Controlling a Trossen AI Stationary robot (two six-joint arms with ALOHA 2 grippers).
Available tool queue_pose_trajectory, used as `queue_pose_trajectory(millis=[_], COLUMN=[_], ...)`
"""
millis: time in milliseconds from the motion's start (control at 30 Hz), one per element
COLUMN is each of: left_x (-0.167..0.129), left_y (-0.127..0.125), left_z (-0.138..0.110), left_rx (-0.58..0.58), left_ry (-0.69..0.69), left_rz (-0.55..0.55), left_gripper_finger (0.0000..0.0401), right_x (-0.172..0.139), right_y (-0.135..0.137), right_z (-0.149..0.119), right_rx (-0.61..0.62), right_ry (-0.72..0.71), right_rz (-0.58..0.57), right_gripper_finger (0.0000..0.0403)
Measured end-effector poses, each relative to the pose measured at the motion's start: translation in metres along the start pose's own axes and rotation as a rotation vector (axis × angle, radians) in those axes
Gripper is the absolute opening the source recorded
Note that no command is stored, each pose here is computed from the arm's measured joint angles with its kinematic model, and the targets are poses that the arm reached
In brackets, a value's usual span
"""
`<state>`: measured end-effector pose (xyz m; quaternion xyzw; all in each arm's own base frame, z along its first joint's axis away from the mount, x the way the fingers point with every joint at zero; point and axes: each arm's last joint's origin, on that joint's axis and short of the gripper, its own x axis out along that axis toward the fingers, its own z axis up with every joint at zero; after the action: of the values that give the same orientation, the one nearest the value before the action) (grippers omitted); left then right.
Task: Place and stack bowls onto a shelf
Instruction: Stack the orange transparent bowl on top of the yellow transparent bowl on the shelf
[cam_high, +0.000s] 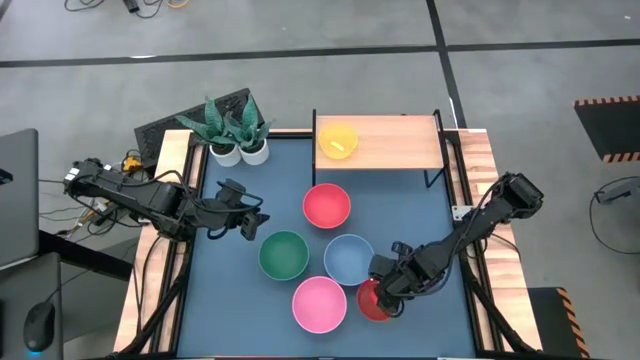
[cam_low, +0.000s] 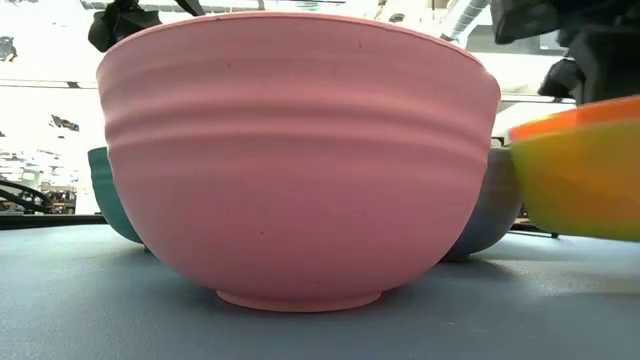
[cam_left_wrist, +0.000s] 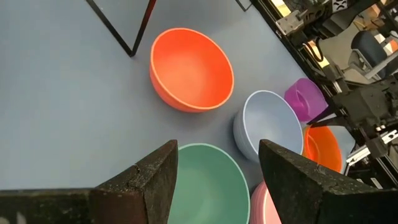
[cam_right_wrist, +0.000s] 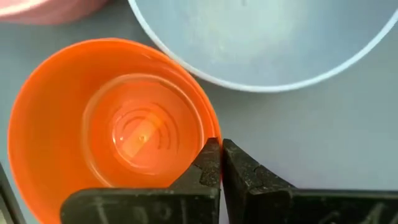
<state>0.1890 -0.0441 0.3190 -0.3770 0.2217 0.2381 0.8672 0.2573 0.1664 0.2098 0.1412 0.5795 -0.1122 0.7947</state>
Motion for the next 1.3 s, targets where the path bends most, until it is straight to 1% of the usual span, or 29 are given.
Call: queue_pose_trajectory(millis=[167,300,400,467,600,733,800,933,1067,1133,1300], left_x=[0.000,0.000,0.000,0.000,0.000,0.000,0.000,0.000,0.000,0.000,0.000], left_y=[0.000,0.000,0.000,0.000,0.000,0.000,0.000,0.000,0.000,0.000,0.000], left_z=[0.000,0.000,0.000,-0.001,0.000,0.000,0.000,0.000,0.000,0.000,0.000], left_rx=[0.002,0.014,0.021,0.028,0.027,0.027,0.027,0.009,-0.012,-0.015,-0.016], left_ry=[0.001,0.009,0.014,0.014,0.013,0.009,0.008,0.006,0.006,0.004,-0.007], left_rz=[0.000,-0.004,-0.007,-0.006,-0.007,-0.004,-0.004,-0.003,-0.003,-0.002,0.004], left_gripper_finger=[0.0209,0.0209,0.0209,0.0209,0.0209,0.0209,0.0209,0.0209,0.0209,0.0209,0.0209], right_x=[0.002,0.002,-0.007,-0.015,-0.036,-0.048,-0.052,-0.046,-0.036,-0.029,-0.013], right_y=[-0.009,-0.015,-0.022,-0.030,-0.052,-0.087,-0.104,-0.135,-0.156,-0.164,-0.175], right_z=[0.002,0.003,0.001,0.000,0.002,-0.007,-0.010,-0.017,-0.016,-0.015,-0.013], right_rx=[0.027,-0.001,-0.021,-0.015,0.047,0.120,0.180,0.285,0.378,0.416,0.449], right_ry=[0.032,0.053,0.068,0.066,-0.006,-0.029,-0.049,-0.060,-0.082,-0.083,-0.100], right_rz=[-0.048,-0.080,-0.096,-0.086,-0.019,-0.031,-0.030,-0.063,-0.084,-0.101,-0.106], right_gripper_finger=[0.0021,0.0021,0.0021,0.0021,0.0021,0.0021,0.0021,0.0021,0.0037,0.0040,0.0043])
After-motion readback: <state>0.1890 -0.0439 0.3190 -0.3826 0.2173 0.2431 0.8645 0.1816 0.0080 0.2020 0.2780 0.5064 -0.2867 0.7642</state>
